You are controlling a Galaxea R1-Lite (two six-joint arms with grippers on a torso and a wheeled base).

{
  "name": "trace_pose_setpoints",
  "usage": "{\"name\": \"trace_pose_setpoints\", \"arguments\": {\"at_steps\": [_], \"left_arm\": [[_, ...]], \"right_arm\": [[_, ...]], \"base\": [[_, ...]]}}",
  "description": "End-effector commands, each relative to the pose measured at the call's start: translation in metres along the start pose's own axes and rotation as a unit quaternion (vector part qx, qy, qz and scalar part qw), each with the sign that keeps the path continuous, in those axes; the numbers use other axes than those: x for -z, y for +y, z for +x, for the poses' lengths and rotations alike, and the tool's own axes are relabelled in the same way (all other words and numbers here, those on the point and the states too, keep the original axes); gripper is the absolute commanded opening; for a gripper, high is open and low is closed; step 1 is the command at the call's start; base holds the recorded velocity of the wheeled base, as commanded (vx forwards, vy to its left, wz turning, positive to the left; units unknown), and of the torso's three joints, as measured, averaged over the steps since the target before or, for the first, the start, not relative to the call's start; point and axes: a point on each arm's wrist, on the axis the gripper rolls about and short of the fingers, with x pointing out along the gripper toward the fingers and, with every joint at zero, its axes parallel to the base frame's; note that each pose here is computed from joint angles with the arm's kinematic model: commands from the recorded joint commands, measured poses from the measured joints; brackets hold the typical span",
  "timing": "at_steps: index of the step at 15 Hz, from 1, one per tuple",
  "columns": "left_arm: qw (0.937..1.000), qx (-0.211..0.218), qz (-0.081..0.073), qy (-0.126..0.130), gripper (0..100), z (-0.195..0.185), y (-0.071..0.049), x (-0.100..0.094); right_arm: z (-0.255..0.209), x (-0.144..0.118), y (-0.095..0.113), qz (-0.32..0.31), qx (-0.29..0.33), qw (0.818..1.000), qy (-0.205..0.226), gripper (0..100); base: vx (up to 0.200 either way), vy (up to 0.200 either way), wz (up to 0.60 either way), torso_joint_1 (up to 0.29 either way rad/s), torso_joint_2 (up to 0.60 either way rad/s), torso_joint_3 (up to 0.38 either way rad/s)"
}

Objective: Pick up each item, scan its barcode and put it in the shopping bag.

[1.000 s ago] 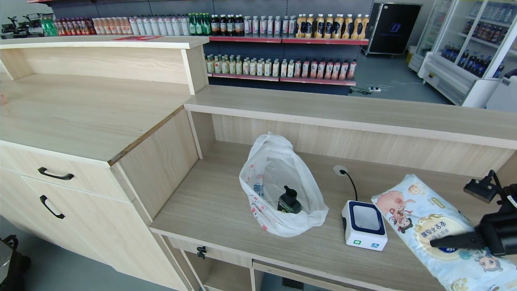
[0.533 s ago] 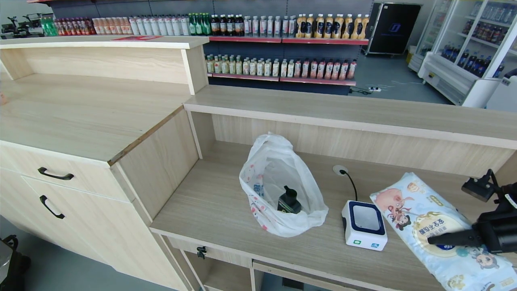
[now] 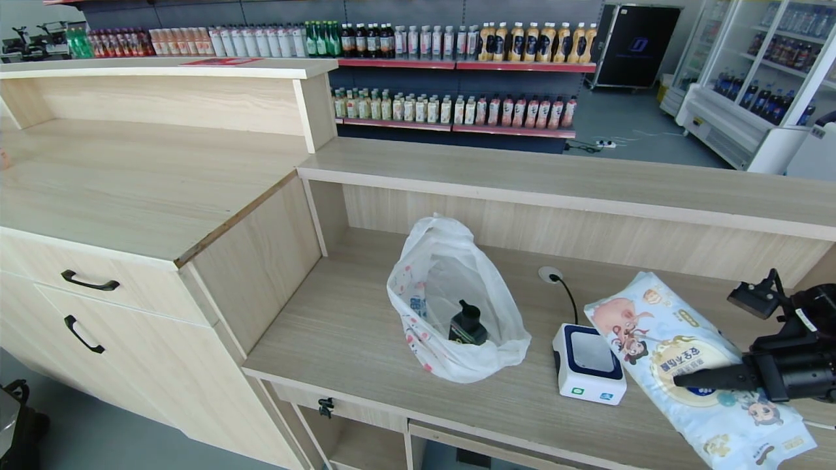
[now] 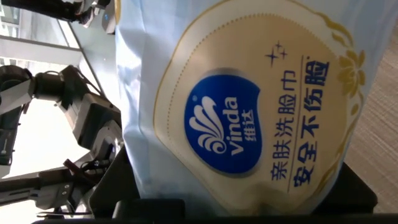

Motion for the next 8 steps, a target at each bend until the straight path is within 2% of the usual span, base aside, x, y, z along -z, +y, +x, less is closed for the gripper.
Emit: {"name": "trace_pose_setpoints", "arguments": {"at_steps": [1,8], "left_arm": [[1.0,0.0,0.0,0.0,100,0.0,0.0,0.0],[1.0,0.0,0.0,0.0,100,0.0,0.0,0.0]], "right_arm": [[0.0055,-0.0009,0.0016,-0.003,-0.008,1.0,0.007,0],[0.0056,-0.0022,0.0001,-0.006,-0.007,1.0,0.006,0]], "base": [[0.0,0.0,0.0,0.0,0.0,0.0],[0.0,0.0,0.0,0.0,0.0,0.0]]}}
